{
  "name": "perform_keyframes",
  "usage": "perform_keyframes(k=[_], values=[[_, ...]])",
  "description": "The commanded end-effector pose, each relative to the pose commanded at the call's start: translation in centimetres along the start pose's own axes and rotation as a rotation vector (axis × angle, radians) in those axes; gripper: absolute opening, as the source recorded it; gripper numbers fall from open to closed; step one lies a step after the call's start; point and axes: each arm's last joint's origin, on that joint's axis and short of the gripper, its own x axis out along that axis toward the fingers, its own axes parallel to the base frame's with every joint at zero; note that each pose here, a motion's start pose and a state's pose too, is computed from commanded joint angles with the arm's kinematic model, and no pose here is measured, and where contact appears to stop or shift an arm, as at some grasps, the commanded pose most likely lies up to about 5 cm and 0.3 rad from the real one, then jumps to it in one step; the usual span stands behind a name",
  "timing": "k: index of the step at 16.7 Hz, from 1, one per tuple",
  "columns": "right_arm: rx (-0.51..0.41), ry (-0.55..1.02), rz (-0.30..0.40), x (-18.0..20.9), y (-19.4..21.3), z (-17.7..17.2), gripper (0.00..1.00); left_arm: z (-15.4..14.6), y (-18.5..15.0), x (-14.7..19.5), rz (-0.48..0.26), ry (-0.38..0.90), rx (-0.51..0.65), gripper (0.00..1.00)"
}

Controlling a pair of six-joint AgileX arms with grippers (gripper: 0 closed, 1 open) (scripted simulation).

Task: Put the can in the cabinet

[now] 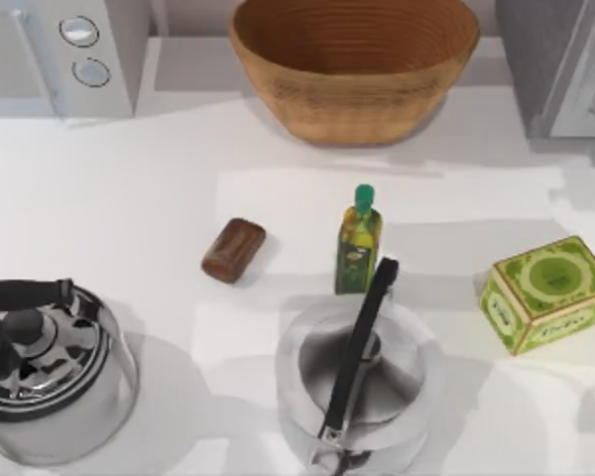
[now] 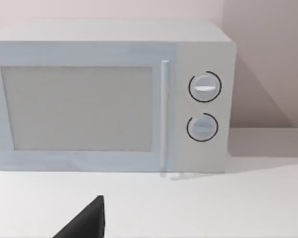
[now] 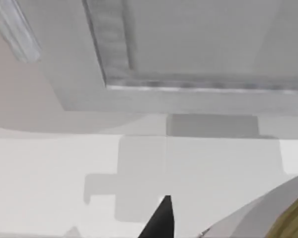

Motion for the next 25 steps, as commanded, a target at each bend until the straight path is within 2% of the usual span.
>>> perform_keyframes(k=[4,10,14,19,25], values=[[0.018,0.031,-0.035,-2.9,0.4,0.8,0.00,0.0,0.0,0.0,0.000,0.000,0.000,1.00],[0.023,0.039,-0.039,-2.9,0.3,0.6,0.00,0.0,0.0,0.0,0.000,0.000,0.000,1.00],[0.017,-0.012,-0.042,-4.9,0.8,-0.2,0.00,0.0,0.0,0.0,0.000,0.000,0.000,1.00],[0.004,-0.165,-0.049,-9.9,2.0,-3.9,0.00,0.0,0.0,0.0,0.000,0.000,0.000,1.00],[-0.008,-0.430,-0.051,-14.1,3.3,-11.6,0.00,0.0,0.0,0.0,0.000,0.000,0.000,1.00]])
